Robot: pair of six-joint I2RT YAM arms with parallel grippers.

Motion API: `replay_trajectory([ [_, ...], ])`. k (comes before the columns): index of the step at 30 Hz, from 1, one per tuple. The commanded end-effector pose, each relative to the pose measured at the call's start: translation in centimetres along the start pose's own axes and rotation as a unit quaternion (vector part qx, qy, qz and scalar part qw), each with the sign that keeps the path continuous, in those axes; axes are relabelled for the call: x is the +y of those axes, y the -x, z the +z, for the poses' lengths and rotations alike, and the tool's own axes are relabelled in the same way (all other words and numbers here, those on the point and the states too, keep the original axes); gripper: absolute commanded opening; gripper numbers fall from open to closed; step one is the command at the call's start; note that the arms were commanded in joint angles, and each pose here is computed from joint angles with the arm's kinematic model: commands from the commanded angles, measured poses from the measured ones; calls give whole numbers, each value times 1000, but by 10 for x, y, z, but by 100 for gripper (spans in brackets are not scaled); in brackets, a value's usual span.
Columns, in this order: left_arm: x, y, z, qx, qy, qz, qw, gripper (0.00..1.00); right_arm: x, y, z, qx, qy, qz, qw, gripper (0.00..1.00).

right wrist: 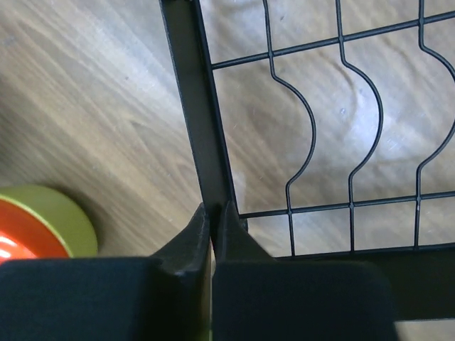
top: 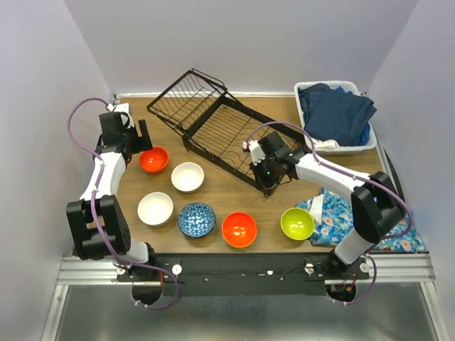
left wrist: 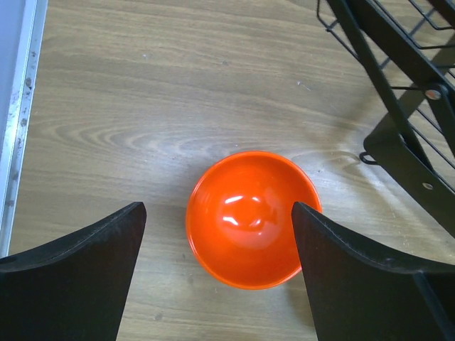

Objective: Load the bowls into the dish rack

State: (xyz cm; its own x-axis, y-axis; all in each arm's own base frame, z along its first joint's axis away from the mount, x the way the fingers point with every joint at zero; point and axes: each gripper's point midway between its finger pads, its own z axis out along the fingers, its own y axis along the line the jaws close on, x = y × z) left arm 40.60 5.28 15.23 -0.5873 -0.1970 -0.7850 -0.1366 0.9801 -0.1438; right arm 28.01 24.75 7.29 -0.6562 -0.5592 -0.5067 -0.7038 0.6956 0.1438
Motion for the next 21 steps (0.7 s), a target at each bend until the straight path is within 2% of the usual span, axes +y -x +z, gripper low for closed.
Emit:
replay_trajectory([
  [1, -6, 10, 2, -14, -9, -4, 1000, 92, -3, -20, -18, 21, -25, 88, 996, 22],
  [2, -7, 9, 2, -12, -10, -4, 1000, 92, -4, -16, -18, 16, -21, 68, 997, 32],
  [3, -8, 9, 2, -12, -9, -4, 1000, 92, -4, 1, -24, -3, -16, 52, 999, 48],
  [7, -14, 5, 2, -5, -12, -1, 1000, 92, 0, 44, -42, -42, 2, -9, 999, 63],
  [12, -29, -1, -2, 0, -35, 7, 999, 92, -6, 71, -56, -75, -8, -25, 997, 64],
  [14, -32, -1, -2, 2, -37, 12, 999, 92, -29, 88, -63, -96, -33, -17, 995, 64],
  [16, -35, -1, 1, 7, -39, 14, 999, 92, -65, 91, -56, -88, -57, 7, 995, 63],
  [18, -33, 1, 4, 13, -33, 16, 999, 92, -95, 108, -59, -94, -83, 3, 992, 63],
  [20, -32, 6, 5, 13, -31, 23, 999, 92, -130, 106, -46, -69, -104, -3, 992, 63],
  [21, -31, 5, 6, 19, -30, 25, 999, 92, -143, 124, -56, -86, -121, -10, 989, 63],
])
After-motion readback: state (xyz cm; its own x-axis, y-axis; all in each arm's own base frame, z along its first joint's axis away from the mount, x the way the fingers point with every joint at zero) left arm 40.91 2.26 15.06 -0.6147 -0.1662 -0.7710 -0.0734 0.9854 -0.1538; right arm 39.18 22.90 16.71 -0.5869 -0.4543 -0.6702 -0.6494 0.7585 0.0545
